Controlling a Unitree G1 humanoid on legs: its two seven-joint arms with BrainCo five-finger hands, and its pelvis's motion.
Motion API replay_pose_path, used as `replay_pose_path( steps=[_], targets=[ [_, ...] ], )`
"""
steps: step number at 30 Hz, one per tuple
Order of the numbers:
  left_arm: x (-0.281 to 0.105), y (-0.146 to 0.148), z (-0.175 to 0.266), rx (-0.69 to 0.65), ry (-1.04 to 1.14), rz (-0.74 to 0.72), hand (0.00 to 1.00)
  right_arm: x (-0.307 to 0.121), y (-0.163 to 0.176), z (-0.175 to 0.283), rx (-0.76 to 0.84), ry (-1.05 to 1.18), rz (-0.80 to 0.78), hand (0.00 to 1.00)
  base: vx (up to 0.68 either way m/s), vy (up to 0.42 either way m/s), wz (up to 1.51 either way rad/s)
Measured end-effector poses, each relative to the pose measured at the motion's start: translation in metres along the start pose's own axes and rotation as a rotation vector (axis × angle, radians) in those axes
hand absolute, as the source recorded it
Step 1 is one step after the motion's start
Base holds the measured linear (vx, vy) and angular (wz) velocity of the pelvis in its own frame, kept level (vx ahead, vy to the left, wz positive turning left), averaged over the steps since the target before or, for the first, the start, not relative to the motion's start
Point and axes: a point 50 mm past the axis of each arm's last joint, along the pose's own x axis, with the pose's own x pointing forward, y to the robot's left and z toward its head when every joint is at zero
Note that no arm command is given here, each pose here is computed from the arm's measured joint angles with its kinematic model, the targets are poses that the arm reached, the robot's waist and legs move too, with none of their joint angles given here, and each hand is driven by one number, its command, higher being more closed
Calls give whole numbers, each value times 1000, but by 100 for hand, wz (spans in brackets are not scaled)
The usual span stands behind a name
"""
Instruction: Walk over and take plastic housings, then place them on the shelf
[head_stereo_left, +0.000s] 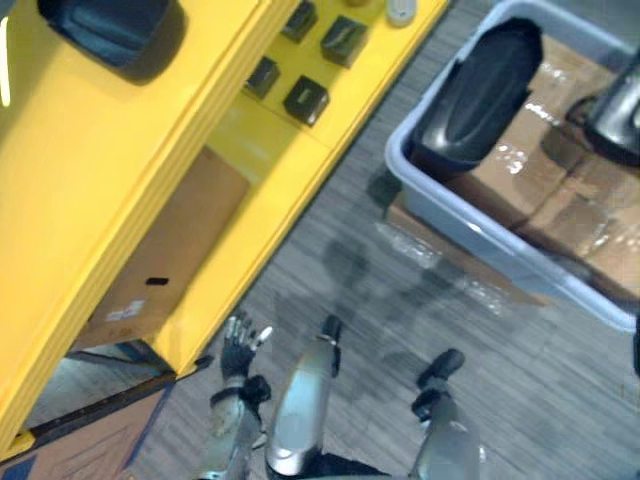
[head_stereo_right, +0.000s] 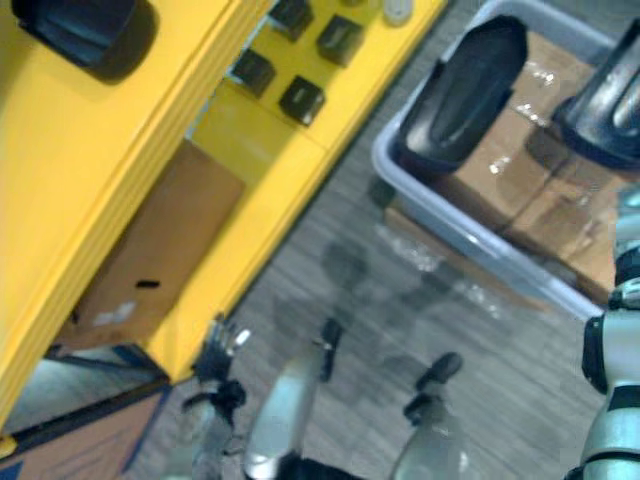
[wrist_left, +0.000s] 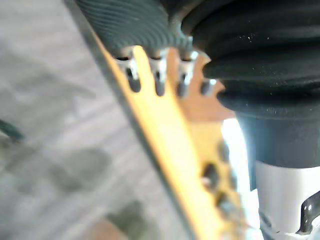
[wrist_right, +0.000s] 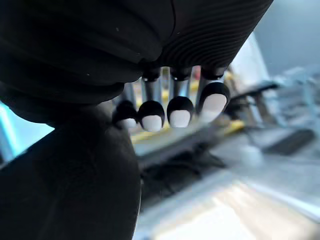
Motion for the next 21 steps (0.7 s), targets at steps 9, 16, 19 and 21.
replay_pose_path(
  steps=[9, 16, 19, 21],
  targets=[
    [2, -19, 51, 25, -178, -102, 0, -84, 63, 5, 169, -127, 111, 100, 57, -49, -7],
    [29, -61, 57, 168, -242, -230, 0, -139, 57, 27, 288, -378, 90, 100, 69, -4, -34],
    [44, -84, 65, 198, -287, -259, 0, -150, 54, 38, 327, -471, 78, 100, -1, 0, -36],
    [55, -97, 70, 202, -299, -266, 0, -157, 53, 46, 349, -535, 74, 100, -26, 13, -36]
  ],
)
